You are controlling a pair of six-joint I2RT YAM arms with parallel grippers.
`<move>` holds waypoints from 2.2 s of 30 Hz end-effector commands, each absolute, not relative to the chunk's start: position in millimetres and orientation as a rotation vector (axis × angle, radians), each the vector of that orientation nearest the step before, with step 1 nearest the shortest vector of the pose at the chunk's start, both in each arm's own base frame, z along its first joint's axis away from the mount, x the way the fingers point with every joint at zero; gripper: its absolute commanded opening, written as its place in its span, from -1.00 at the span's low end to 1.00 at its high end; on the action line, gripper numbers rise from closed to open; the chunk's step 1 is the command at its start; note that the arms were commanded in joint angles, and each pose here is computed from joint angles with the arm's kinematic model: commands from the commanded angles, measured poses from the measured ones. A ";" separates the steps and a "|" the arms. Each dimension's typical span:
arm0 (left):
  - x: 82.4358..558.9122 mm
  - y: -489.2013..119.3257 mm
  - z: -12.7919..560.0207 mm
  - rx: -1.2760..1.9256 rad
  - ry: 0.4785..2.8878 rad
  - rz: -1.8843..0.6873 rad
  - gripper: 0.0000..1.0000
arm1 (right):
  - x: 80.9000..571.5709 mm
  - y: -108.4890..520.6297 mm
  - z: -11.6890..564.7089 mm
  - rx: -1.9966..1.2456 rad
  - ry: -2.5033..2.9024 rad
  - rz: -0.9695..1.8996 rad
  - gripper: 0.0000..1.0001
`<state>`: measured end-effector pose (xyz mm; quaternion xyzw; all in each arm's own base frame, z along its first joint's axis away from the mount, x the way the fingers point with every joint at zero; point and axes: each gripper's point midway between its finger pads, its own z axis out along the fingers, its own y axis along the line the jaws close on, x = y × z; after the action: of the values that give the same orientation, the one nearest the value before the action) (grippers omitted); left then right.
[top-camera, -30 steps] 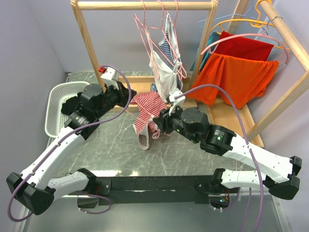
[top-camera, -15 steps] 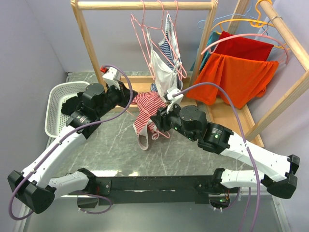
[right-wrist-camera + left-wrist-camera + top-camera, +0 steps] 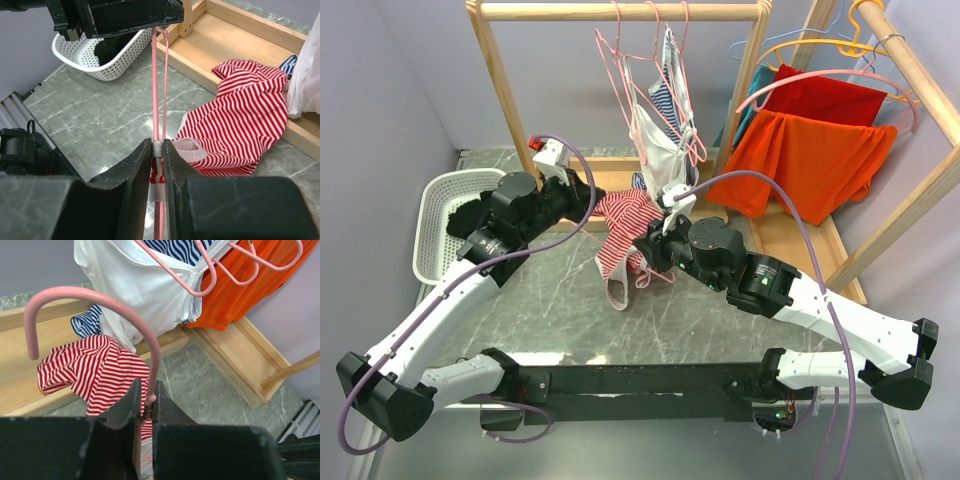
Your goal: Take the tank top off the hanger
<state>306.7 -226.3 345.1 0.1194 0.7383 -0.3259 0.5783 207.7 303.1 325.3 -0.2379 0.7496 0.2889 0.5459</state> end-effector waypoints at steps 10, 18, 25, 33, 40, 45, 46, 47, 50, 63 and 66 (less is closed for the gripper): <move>306.6 -231.6 359.7 0.295 1.688 -0.785 -0.98 | 215.8 292.6 363.9 -0.489 1.683 0.692 -1.00; 317.6 -219.7 341.8 0.241 1.732 -0.692 -0.98 | 215.7 278.4 372.3 -0.450 1.676 0.666 -1.00; 332.9 -191.6 320.9 0.146 1.798 -0.498 -0.98 | 212.9 236.3 367.9 -0.393 1.723 0.542 -1.00; 347.9 -178.9 334.7 0.082 1.790 -0.400 -0.98 | 176.3 228.0 316.1 -0.499 1.917 0.619 -1.00; 344.7 -175.5 356.2 0.081 1.751 -0.402 -0.98 | 146.8 243.7 239.7 -0.576 2.141 0.710 -1.00; 337.7 -173.7 359.3 0.096 1.744 -0.412 -0.98 | 150.4 246.0 257.4 -0.547 2.083 0.741 -0.55; 337.2 -174.3 357.3 0.101 1.747 -0.414 -0.98 | 152.6 244.1 264.6 -0.544 2.063 0.732 -0.44; 336.6 -174.8 356.4 0.106 1.748 -0.416 -0.98 | 154.6 242.0 272.2 -0.536 2.043 0.726 -0.05; 333.7 -178.0 352.8 0.127 1.757 -0.433 -0.98 | 163.8 228.0 309.8 -0.488 1.955 0.680 0.16; 323.4 -195.1 359.5 0.221 1.735 -0.531 -0.98 | 178.5 242.6 355.6 -0.585 1.753 0.662 0.29; 318.1 -200.7 361.3 0.259 1.723 -0.567 -0.98 | 178.5 258.0 350.6 -0.633 1.733 0.695 0.32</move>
<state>329.4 -191.4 333.5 0.0828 0.7785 -0.2092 0.5859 175.0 235.4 352.7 -0.2344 0.7532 0.2819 0.5461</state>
